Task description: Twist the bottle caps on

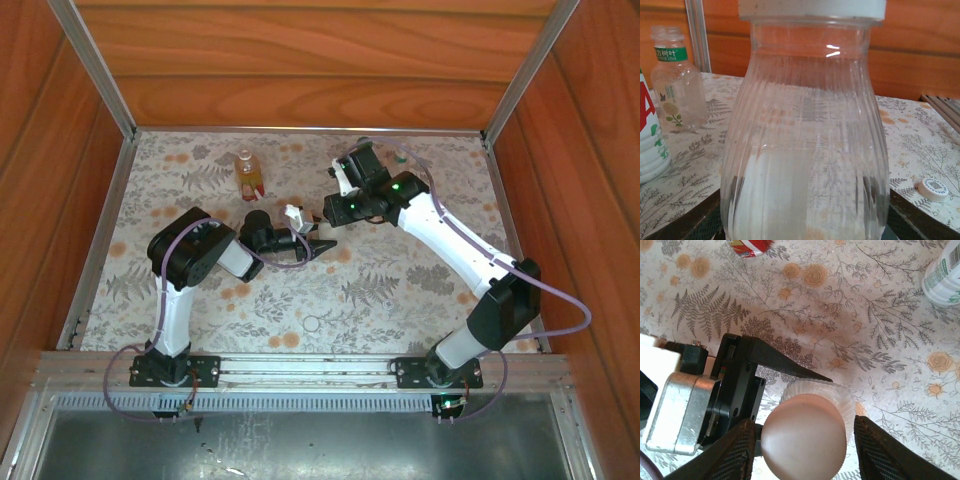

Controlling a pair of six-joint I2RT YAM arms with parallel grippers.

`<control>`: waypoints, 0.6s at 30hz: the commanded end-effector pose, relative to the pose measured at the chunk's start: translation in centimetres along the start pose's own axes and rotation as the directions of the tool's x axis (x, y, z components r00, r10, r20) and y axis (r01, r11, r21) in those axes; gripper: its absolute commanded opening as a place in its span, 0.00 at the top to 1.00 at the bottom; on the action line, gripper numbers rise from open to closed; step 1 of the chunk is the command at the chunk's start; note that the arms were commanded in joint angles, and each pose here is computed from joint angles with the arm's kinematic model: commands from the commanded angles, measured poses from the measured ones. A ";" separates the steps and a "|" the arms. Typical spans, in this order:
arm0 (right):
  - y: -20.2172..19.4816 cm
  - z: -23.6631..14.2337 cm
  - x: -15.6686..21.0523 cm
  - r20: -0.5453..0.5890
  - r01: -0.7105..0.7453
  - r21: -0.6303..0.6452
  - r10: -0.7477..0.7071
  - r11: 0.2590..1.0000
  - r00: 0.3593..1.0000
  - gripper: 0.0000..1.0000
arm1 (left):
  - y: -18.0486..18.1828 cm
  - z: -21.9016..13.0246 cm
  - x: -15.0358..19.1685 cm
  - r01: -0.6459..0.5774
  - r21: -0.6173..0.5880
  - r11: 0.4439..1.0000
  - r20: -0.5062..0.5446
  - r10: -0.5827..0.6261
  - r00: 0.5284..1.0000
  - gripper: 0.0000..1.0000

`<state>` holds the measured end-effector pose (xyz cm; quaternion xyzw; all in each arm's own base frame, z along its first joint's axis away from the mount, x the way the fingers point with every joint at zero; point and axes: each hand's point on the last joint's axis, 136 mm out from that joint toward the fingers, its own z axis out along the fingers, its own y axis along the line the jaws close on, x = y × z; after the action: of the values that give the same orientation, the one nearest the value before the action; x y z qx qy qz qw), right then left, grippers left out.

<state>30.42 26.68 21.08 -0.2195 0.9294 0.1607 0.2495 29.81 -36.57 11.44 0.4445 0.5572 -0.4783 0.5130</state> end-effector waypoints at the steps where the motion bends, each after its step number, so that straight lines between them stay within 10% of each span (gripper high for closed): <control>1: 0.3 -1.4 -0.4 0.051 0.003 -0.014 -0.002 1.000 0.999 0.38 | -0.3 0.4 0.4 0.004 0.030 1.000 0.000 -0.004 1.000 0.38; 18: -1.8 -0.1 0.7 0.008 -0.027 0.039 0.026 0.999 1.000 0.59 | -0.6 0.3 0.3 -0.003 0.039 0.999 -0.001 0.003 1.000 0.38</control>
<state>30.67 25.66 21.71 -0.2032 0.9244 0.1646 0.2778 29.79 -36.60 11.46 0.4457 0.5547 -0.4791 0.5140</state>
